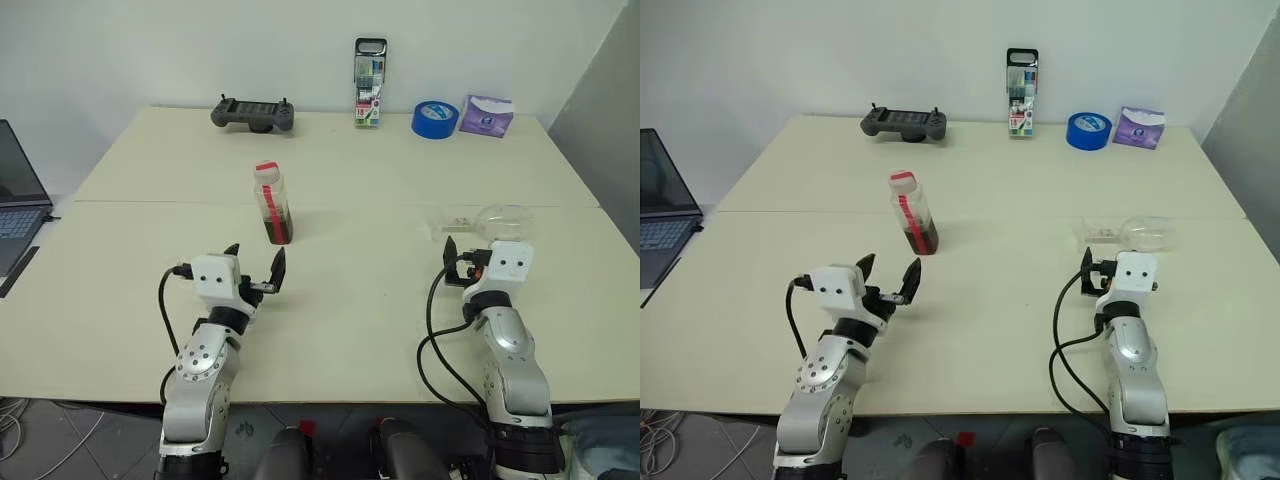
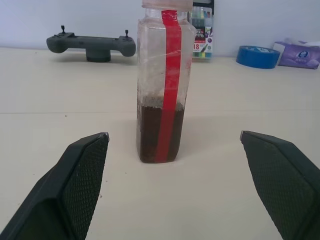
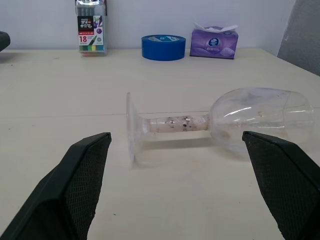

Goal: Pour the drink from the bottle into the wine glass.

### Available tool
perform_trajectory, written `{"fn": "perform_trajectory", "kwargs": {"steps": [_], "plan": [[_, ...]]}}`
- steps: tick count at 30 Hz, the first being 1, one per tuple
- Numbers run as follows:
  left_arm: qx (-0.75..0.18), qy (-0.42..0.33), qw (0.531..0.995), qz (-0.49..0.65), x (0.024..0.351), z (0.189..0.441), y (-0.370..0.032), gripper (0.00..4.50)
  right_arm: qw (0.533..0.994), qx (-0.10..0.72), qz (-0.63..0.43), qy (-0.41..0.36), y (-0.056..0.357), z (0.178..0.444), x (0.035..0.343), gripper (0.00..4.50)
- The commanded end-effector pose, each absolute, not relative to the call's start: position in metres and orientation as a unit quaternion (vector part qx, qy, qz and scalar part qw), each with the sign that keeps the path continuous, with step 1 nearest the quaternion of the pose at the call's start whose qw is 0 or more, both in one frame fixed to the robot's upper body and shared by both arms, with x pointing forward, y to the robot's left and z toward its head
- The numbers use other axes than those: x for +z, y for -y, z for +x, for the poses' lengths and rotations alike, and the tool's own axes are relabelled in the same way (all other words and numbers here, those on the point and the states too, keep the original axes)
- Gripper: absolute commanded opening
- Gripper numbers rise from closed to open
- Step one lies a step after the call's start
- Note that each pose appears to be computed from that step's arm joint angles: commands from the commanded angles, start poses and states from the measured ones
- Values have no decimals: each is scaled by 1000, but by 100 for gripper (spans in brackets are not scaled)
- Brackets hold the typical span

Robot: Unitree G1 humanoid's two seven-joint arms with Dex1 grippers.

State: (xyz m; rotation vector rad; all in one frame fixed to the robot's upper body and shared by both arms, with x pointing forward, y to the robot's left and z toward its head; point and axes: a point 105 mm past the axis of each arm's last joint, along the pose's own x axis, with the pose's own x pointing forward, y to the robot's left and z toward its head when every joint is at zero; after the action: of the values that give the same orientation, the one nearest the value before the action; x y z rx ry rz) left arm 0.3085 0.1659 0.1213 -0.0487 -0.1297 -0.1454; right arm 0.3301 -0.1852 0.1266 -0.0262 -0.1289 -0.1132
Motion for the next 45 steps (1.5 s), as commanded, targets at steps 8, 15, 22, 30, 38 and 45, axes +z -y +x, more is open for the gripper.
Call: {"fn": "perform_trajectory", "kwargs": {"steps": [8, 15, 22, 30, 38, 45], "plan": [[-50, 87, 995, -1, 135, 313, -164, 448, 994, -30, -38, 103, 177, 327, 145, 450], [-2, 80, 997, 3, 145, 331, -150, 448, 951, 290, -16, 108, 87, 318, 194, 450], [21, 79, 997, 10, 158, 353, -138, 448, 904, 419, -37, 76, 67, 313, 220, 450], [22, 96, 995, 26, 172, 372, -131, 448, 882, 468, -33, 45, 59, 311, 223, 450], [13, 110, 993, 29, 184, 397, -131, 448, 878, 476, -42, 41, 55, 311, 222, 450], [4, 125, 992, 32, 192, 413, -133, 448, 877, 478, -46, 31, 54, 309, 215, 450]]}}
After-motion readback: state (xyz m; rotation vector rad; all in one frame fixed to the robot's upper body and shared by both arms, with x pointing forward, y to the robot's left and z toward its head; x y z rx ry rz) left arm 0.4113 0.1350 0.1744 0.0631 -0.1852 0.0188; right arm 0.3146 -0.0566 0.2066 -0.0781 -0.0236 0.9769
